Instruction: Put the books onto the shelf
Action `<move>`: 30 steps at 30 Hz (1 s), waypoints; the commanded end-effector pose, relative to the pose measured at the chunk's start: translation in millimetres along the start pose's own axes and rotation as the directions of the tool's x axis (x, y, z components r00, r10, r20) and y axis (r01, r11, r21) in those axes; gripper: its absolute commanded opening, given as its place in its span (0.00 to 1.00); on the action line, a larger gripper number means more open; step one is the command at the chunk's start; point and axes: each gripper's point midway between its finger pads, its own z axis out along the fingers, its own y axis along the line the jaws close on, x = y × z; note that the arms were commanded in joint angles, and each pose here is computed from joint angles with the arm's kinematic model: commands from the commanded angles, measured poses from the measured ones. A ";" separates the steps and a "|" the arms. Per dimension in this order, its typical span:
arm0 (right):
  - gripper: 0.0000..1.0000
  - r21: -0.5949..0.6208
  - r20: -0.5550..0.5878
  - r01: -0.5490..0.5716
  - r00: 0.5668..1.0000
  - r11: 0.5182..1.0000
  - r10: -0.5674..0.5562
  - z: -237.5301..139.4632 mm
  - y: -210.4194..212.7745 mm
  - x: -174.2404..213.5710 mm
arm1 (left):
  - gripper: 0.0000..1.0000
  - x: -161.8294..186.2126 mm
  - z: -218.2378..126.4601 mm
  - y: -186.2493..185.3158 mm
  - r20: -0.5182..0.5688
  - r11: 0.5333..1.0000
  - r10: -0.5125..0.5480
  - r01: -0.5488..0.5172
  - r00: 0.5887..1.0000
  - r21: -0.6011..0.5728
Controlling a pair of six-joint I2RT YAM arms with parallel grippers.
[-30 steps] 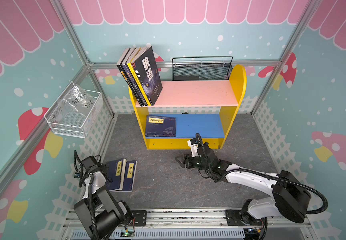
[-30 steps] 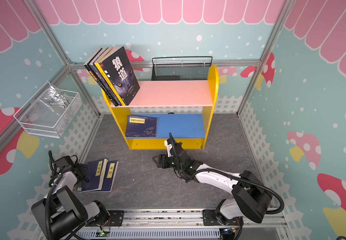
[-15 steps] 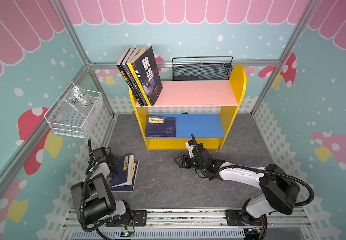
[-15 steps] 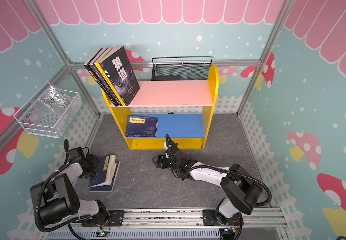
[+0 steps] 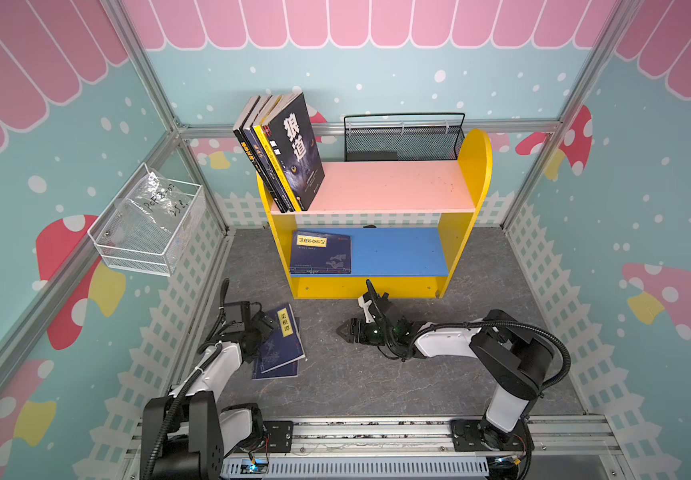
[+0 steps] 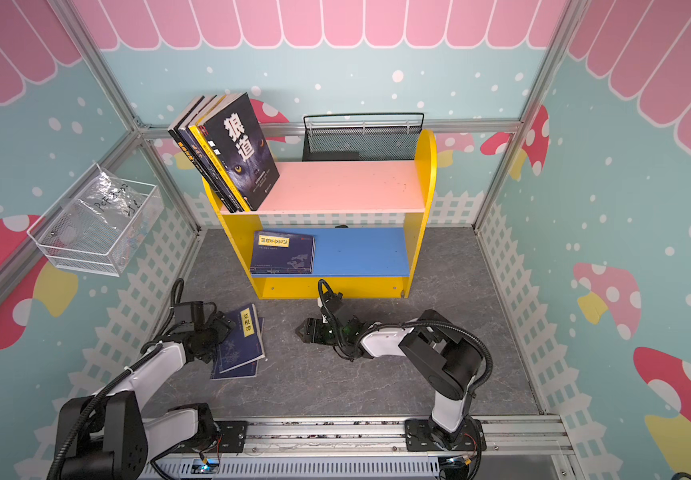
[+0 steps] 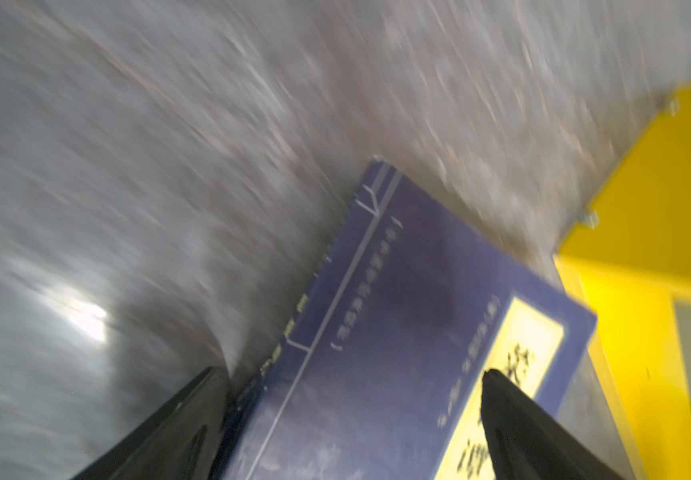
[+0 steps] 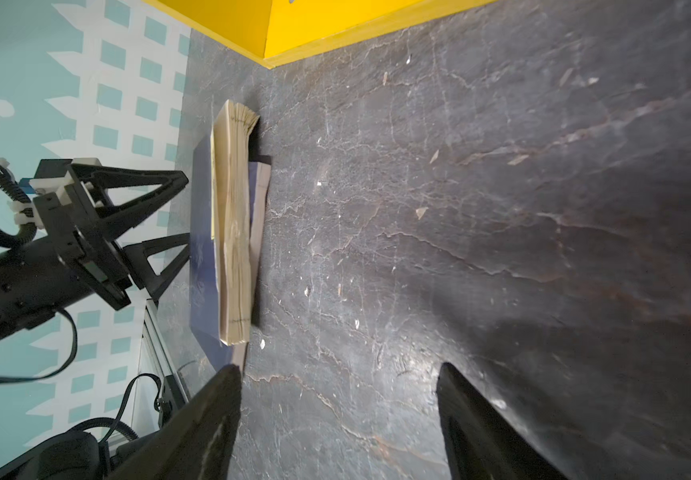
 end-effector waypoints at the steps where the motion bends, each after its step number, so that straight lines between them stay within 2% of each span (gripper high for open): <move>1: 0.76 -0.079 0.049 0.059 0.997 0.995 -0.056 6.2 25.7 -16.3 | 0.97 53.5 0.3 18.5 -0.153 0.997 -0.028 0.018 0.988 -0.072; 7: 0.76 -0.016 0.085 0.227 0.971 0.974 -0.225 19.2 21.5 -29.9 | 0.98 82.2 -0.2 -9.0 -0.168 0.994 0.103 -0.107 0.980 -0.018; 9: 0.75 -0.012 0.062 0.296 0.954 0.955 -0.295 33.3 23.9 -33.2 | 0.98 84.5 3.3 -10.6 -0.164 0.992 0.117 -0.123 0.979 -0.025; 12: 0.69 -0.026 0.015 0.335 0.942 0.942 -0.335 55.6 24.8 -31.1 | 0.97 85.6 7.7 -15.7 -0.165 0.993 0.117 -0.119 0.979 -0.005; 19: 0.57 -0.036 -0.073 0.336 0.938 0.941 -0.338 84.3 13.0 -18.8 | 0.97 85.2 5.2 -30.7 -0.130 0.989 0.108 -0.093 0.986 0.117; 23: 0.45 -0.064 -0.114 0.322 0.938 0.945 -0.327 81.2 15.3 -4.8 | 0.97 81.0 -6.9 -40.6 -0.091 0.977 0.102 -0.082 0.991 0.199; 25: 0.40 -0.066 -0.128 0.318 0.937 0.946 -0.324 77.0 15.4 3.3 | 0.96 79.3 -17.6 -52.6 -0.079 0.960 0.094 -0.069 0.992 0.273; 30: 0.35 -0.064 -0.142 0.319 0.935 0.946 -0.325 69.8 14.3 13.4 | 0.96 77.8 -47.2 -77.4 -0.068 0.900 0.081 -0.044 0.994 0.434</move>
